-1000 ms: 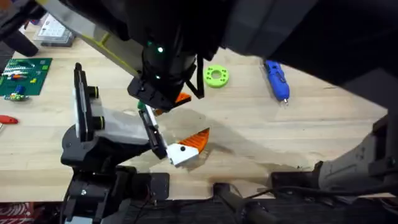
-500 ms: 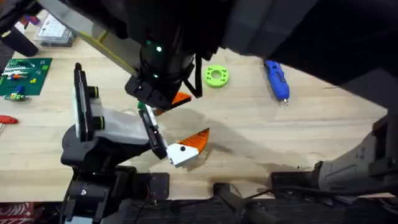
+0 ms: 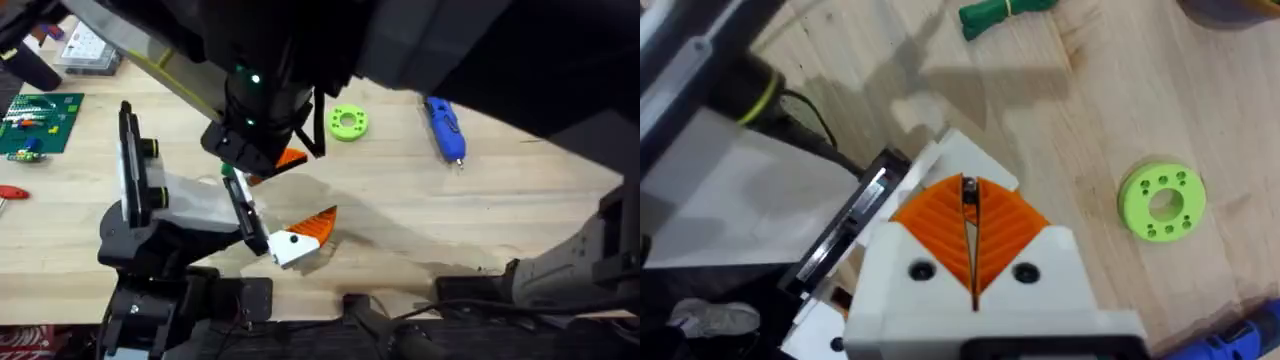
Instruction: Pick up the gripper from the table and insert it into the empty holder that is missing its gripper. Then pick up a screw, insert it into the mounting hole, and use the screwdriver to tighten it. Finally, clean up the table by picking up the vegetable and placing it into the bucket.
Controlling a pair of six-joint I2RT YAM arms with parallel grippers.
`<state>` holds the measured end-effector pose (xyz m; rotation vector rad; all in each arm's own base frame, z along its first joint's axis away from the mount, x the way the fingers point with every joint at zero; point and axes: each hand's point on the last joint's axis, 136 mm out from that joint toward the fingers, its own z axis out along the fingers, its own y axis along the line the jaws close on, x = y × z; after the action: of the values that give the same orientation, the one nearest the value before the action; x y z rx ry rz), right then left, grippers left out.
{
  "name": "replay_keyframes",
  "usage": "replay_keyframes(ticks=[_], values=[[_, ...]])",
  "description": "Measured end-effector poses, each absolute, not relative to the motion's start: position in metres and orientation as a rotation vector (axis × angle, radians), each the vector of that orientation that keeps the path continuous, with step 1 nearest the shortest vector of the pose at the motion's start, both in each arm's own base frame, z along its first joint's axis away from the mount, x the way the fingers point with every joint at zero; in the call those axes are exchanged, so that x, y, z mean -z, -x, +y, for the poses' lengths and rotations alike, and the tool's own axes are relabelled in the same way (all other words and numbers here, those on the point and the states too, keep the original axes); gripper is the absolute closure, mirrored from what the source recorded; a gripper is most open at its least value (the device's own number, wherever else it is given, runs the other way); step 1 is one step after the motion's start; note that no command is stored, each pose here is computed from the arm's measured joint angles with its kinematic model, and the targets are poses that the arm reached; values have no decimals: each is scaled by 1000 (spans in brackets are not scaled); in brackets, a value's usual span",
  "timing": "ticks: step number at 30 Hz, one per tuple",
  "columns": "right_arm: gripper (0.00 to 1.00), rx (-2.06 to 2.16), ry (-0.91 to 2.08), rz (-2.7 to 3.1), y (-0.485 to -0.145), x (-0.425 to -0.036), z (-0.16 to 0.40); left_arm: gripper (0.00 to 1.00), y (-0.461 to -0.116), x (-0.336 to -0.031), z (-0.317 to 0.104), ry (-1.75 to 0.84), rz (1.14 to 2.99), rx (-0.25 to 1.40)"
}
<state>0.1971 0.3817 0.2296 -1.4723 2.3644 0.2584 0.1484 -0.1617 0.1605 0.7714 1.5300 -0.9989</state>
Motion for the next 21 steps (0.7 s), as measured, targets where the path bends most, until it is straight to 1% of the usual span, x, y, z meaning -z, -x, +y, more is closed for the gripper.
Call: replay_keyframes(ticks=[21], values=[[991, -282, 1484, 2380, -192, -229, 381, 13, -148, -161, -162, -772, 1530, 999]])
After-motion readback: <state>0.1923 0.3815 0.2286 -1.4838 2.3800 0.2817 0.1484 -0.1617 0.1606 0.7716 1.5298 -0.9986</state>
